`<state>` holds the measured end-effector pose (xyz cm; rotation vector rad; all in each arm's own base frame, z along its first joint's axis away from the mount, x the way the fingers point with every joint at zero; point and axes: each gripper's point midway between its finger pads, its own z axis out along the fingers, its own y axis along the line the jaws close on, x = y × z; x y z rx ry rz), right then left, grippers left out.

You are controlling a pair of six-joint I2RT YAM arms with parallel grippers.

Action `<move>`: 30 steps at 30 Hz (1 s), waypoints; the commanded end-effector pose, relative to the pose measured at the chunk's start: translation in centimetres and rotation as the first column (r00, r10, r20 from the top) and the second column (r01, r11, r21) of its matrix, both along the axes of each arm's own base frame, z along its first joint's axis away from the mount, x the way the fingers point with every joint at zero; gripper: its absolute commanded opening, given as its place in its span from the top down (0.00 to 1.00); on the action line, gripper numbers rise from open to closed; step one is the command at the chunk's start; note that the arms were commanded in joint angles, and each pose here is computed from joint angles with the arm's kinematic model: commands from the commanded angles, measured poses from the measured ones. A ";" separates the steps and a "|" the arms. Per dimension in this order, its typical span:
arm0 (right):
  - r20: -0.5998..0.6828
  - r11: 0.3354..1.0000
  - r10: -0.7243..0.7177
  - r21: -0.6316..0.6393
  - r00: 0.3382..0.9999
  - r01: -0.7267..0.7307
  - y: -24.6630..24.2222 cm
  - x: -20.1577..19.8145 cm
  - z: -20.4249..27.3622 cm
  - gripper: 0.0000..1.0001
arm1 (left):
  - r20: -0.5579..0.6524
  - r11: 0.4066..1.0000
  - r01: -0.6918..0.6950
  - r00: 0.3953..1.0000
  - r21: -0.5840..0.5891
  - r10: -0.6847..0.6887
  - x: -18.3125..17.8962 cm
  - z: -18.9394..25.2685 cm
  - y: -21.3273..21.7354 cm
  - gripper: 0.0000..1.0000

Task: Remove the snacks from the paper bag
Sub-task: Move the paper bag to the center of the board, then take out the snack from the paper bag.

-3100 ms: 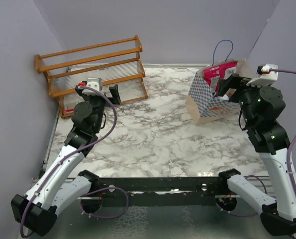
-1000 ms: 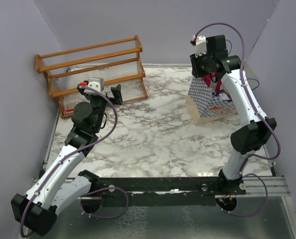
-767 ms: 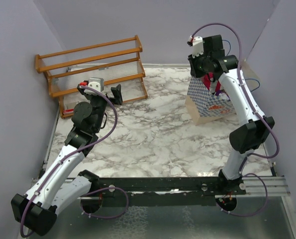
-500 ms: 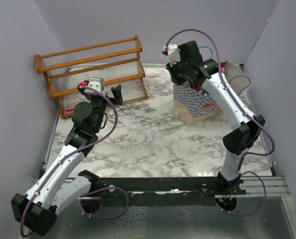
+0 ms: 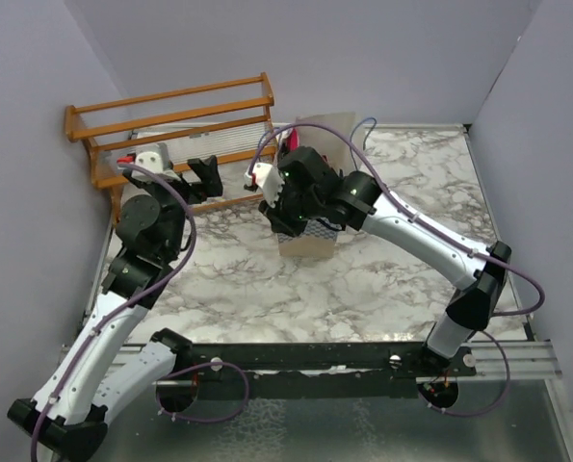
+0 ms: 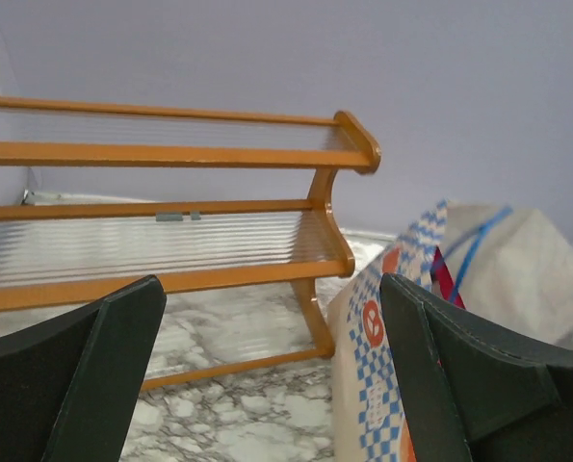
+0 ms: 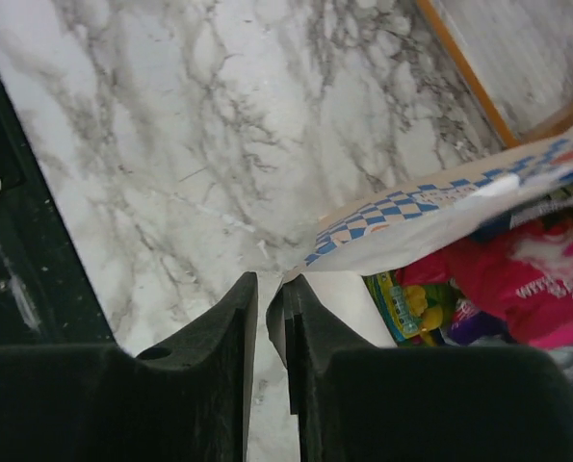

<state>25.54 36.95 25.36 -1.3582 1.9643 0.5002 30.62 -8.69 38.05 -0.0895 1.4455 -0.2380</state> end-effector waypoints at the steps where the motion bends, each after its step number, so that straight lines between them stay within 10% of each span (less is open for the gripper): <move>1: -0.096 0.982 0.149 0.129 0.984 -0.136 1.4 -5.9 1.5 0.82 | -0.077 0.976 -0.081 0.995 -0.200 0.067 -2.2 2.0 1.9 0.02; 13: 0.079 0.934 -0.138 0.341 0.987 0.104 -1.4 -3.1 8.9 0.32 | -0.138 0.942 0.087 0.981 -0.323 -0.137 -2.4 4.2 -2.1 0.03; 20: 0.188 0.787 -0.500 0.506 0.845 0.353 -9.8 -1.2 14.4 0.02 | -0.276 0.932 0.283 0.899 -0.228 -0.341 1.0 3.3 -8.2 0.03; 30: 0.069 0.677 -0.542 0.627 0.837 0.386 -10.2 -2.0 15.7 0.01 | -0.370 0.849 0.410 0.771 -0.334 -0.518 5.4 0.2 -12.7 0.25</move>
